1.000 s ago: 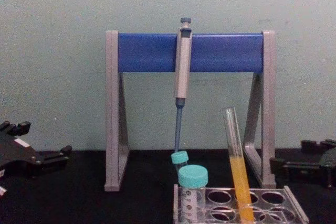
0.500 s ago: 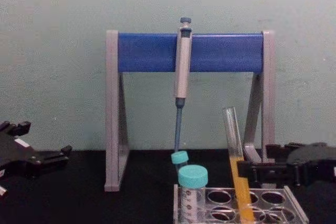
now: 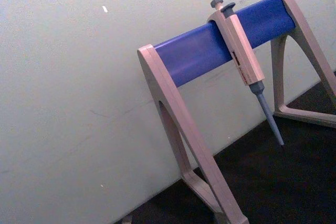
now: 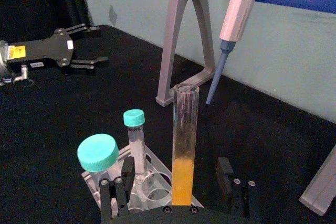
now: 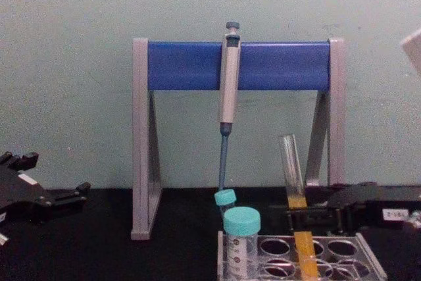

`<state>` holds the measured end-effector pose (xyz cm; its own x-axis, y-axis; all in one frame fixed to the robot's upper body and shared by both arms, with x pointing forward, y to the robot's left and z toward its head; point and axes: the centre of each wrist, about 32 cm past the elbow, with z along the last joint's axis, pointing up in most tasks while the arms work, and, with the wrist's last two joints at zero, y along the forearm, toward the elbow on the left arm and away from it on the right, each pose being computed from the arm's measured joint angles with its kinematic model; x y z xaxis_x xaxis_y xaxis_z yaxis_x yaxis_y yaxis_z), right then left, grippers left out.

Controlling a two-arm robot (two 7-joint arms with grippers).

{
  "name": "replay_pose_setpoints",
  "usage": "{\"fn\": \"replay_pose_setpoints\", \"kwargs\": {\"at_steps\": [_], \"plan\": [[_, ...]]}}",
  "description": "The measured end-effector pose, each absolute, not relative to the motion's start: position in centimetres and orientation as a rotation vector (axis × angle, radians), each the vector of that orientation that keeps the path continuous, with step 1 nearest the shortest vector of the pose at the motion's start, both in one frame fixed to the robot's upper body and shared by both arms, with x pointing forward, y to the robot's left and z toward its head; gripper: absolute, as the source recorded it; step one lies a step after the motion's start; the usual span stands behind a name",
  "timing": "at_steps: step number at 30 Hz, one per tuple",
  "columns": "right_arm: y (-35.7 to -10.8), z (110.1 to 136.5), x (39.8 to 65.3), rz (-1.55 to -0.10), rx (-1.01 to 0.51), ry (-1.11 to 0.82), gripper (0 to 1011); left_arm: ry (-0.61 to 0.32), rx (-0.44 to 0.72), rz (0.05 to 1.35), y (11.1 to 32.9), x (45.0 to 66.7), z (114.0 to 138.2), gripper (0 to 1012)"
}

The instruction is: Pick up the test tube from the test tube rack, shake it, then place it back into the test tube rack.

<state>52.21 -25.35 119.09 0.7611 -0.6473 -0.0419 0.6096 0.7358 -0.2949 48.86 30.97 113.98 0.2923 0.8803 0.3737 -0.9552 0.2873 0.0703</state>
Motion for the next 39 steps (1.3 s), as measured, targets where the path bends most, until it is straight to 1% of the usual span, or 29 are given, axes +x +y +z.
{"fn": "replay_pose_setpoints", "kwargs": {"at_steps": [7, 17, 39], "plan": [[-24.7, 118.8, 52.8, -0.692, -0.288, 0.141, 1000, -0.285, 0.304, 1.248, 31.0, 48.9, 114.0, 1001], [-24.2, 118.8, 53.0, -0.684, -0.308, 0.112, 1000, -0.285, 0.304, 1.248, 31.0, 48.9, 114.0, 1001], [-24.1, 118.8, 53.0, -0.690, -0.320, 0.081, 1000, -0.285, 0.304, 1.248, 31.0, 48.9, 114.0, 1001]]}}
